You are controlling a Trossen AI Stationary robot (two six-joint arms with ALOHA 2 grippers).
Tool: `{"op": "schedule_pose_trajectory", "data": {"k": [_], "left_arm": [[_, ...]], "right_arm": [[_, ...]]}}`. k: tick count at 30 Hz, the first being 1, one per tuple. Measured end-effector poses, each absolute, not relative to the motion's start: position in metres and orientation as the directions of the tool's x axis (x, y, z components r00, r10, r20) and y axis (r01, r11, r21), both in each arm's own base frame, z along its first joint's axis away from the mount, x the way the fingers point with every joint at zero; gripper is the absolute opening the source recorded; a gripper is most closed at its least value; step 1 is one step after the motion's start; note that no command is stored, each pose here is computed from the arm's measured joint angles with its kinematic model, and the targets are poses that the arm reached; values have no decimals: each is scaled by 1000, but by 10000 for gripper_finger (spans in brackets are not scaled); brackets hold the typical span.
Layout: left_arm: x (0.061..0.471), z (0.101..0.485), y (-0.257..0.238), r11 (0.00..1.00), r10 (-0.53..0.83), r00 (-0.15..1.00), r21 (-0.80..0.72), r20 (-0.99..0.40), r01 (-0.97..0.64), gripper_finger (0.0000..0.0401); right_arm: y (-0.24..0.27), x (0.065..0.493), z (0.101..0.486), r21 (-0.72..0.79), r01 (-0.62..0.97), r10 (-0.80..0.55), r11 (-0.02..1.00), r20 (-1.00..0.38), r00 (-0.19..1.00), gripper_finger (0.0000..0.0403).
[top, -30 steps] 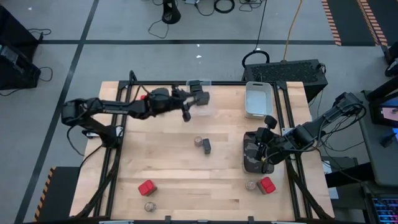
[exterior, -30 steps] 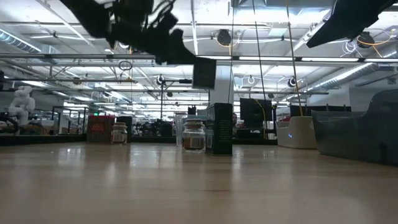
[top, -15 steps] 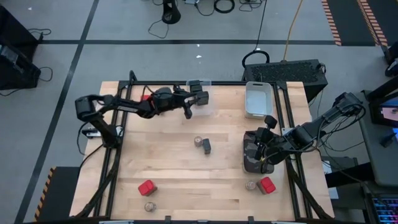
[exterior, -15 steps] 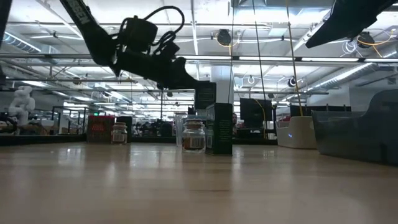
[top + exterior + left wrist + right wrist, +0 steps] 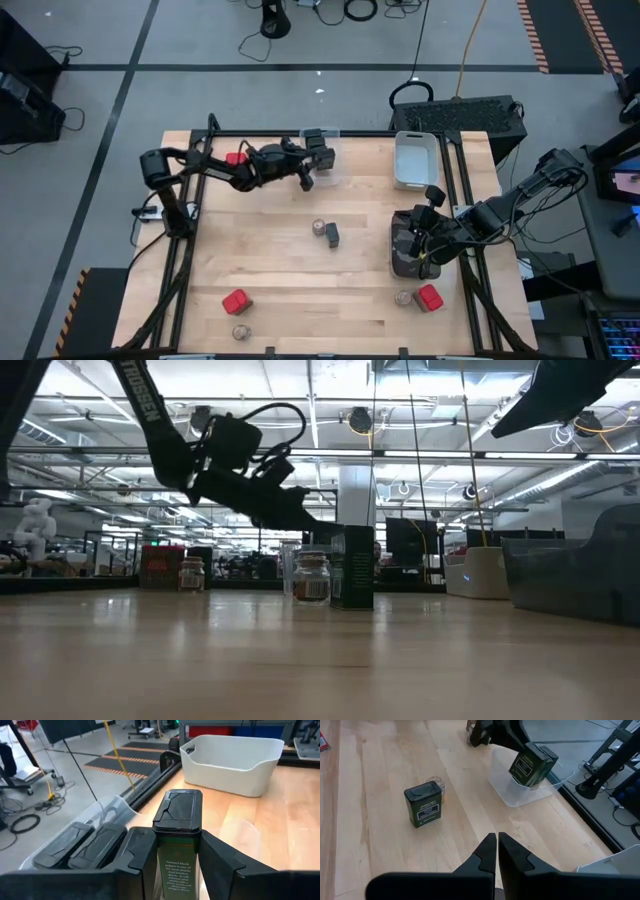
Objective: Sort spices by type
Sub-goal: Put the black seasoning can into the transparent bin
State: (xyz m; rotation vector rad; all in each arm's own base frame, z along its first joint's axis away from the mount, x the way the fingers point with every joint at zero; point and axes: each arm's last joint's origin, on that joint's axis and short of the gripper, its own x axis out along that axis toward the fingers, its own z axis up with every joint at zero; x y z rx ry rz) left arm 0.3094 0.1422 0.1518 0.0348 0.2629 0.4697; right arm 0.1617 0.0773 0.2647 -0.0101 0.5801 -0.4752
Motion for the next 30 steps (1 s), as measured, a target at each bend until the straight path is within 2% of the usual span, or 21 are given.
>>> {"op": "schedule_pose_trajectory", "data": {"k": [19, 30], "left_arm": [[310, 134, 143, 889, 450, 832, 74, -325, -452, 128], [309, 133, 143, 869, 485, 799, 88, -356, -488, 198]], "right_arm": [[77, 162, 265, -146, 426, -435, 893, -526, 731, 0], [77, 162, 265, -146, 426, -435, 893, -526, 731, 0]]}}
